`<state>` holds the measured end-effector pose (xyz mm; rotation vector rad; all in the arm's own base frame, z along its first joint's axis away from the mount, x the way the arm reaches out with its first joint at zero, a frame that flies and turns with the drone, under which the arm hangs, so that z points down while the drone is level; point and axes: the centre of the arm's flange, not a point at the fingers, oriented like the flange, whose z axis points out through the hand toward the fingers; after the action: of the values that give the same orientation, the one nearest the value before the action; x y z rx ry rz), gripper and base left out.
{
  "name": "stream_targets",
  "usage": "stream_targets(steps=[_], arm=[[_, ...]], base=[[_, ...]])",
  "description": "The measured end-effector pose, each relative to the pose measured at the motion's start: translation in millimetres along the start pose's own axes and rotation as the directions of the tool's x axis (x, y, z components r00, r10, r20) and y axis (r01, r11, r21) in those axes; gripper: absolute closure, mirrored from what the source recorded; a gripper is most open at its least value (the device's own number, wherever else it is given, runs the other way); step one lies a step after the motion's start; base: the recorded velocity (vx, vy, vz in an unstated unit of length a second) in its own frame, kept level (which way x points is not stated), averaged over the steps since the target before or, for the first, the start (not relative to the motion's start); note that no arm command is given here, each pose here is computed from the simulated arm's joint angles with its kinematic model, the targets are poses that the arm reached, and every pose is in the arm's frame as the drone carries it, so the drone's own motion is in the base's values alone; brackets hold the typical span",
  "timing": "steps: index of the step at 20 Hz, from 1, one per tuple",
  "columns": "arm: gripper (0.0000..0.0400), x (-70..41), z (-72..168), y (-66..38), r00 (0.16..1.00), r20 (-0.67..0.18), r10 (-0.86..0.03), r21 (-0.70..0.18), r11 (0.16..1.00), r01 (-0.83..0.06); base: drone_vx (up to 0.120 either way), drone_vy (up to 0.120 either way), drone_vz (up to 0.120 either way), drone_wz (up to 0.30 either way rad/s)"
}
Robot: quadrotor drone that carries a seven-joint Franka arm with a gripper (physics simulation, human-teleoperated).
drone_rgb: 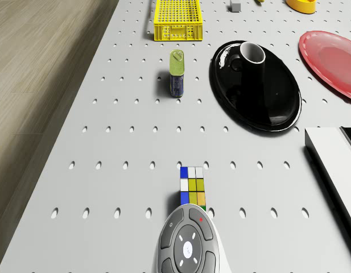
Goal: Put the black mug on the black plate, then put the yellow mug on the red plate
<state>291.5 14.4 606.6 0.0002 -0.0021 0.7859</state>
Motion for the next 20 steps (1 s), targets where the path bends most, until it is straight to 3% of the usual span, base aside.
stream_targets(steps=[3, 6, 10, 14, 20], arm=[[0.0000, -1.1, 0.1, -0.5, 1.000, 0.000, 0.000, 0.000, 1.000, 0.000], [0.0141, -1.6, 0.1, -0.8, 1.000, 0.000, 0.000, 0.000, 1.000, 0.000], [0.0235, -1.9, 0.2, -1.0, 1.000, 0.000, 0.000, 0.000, 1.000, 0.000], [0.0270, -2.1, 0.2, -1.0, 1.000, 0.000, 0.000, 0.000, 1.000, 0.000], [0.0286, -2.1, 0.2, -1.0, 1.000, 0.000, 0.000, 0.000, 1.000, 0.000]], base=[[0.000, 0.000, 0.000, 0.000], [0.000, 0.000, 0.000, 0.000], [0.000, 0.000, 0.000, 0.000], [0.000, 0.000, 0.000, 0.000], [0.000, 0.000, 0.000, 0.000]])
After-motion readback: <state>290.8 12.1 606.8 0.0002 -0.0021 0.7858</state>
